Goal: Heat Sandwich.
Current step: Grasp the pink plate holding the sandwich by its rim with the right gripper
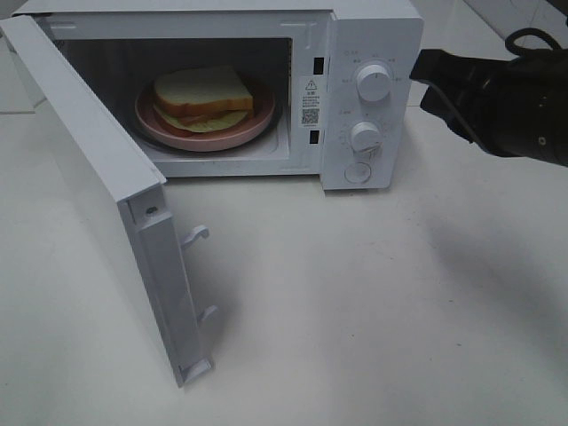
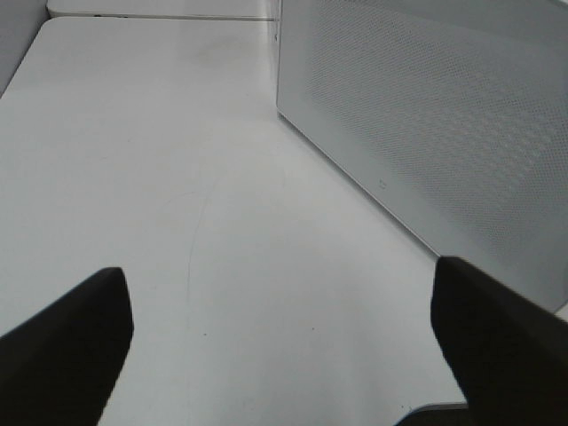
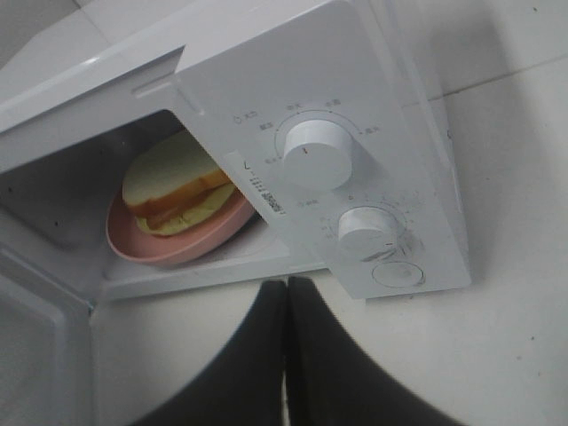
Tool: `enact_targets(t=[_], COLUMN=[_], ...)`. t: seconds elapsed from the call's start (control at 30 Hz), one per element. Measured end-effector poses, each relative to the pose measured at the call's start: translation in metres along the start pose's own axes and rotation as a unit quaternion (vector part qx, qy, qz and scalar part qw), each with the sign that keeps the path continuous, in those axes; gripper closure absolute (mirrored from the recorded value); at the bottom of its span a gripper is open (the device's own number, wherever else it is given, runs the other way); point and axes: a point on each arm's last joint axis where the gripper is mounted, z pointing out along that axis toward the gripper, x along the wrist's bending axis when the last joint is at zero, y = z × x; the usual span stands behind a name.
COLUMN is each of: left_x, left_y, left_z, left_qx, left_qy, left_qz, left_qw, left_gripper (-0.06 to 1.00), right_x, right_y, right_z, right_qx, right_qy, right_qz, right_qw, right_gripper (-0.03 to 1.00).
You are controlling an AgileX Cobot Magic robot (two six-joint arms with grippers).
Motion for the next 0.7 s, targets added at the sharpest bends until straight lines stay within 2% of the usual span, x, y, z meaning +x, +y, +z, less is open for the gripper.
enact_targets(t=[0.03, 0.07, 0.17, 0.2, 0.33, 0.43, 0.47, 0.53, 0.57, 0.6, 0.63, 0.7], left_x=[0.0, 0.0, 0.0, 0.0, 0.0, 0.0, 0.0, 0.0, 0.0, 0.0, 0.0, 0.0], left_y=[0.0, 0.0, 0.0, 0.0, 0.0, 0.0, 0.0, 0.0, 0.0, 0.0, 0.0, 0.0], left_z=[0.0, 0.0, 0.0, 0.0, 0.0, 0.0, 0.0, 0.0, 0.0, 0.0, 0.0, 0.0], left_qx=[0.0, 0.0, 0.0, 0.0, 0.0, 0.0, 0.0, 0.0, 0.0, 0.0, 0.0, 0.0], left_qy=[0.0, 0.0, 0.0, 0.0, 0.0, 0.0, 0.0, 0.0, 0.0, 0.0, 0.0, 0.0], left_qz=[0.0, 0.0, 0.0, 0.0, 0.0, 0.0, 0.0, 0.0, 0.0, 0.0, 0.0, 0.0], left_qw=[1.0, 1.0, 1.0, 1.0, 1.0, 1.0, 1.0, 1.0, 1.0, 1.0, 1.0, 1.0], left_gripper=[0.11, 0.11, 0.11, 0.11, 0.11, 0.11, 0.11, 0.11, 0.11, 0.11, 0.11, 0.11], right_x=[0.0, 0.002, 0.004, 0.006, 0.011, 0.021, 0.026, 0.028, 0.029, 0.031, 0.031, 0.033], right_y=[0.0, 0.001, 0.001, 0.0, -0.001, 0.004, 0.006, 0.007, 0.009, 0.011, 0.011, 0.015], right_z=[0.0, 0.0, 0.0, 0.0, 0.0, -0.001, -0.003, -0.004, -0.004, -0.007, -0.007, -0.01], right_qx=[0.0, 0.009, 0.018, 0.038, 0.077, 0.116, 0.135, 0.146, 0.155, 0.182, 0.182, 0.205], right_qy=[0.0, 0.003, 0.007, 0.012, 0.026, 0.05, 0.06, 0.064, 0.067, 0.069, 0.069, 0.064], right_qz=[0.0, -0.043, -0.078, -0.11, -0.141, -0.18, -0.206, -0.221, -0.238, -0.274, -0.274, -0.303], right_qw=[1.0, 0.999, 0.997, 0.993, 0.987, 0.976, 0.967, 0.962, 0.957, 0.942, 0.942, 0.928], right_gripper=[0.95, 0.95, 0.95, 0.95, 0.95, 0.95, 0.94, 0.94, 0.94, 0.93, 0.93, 0.93])
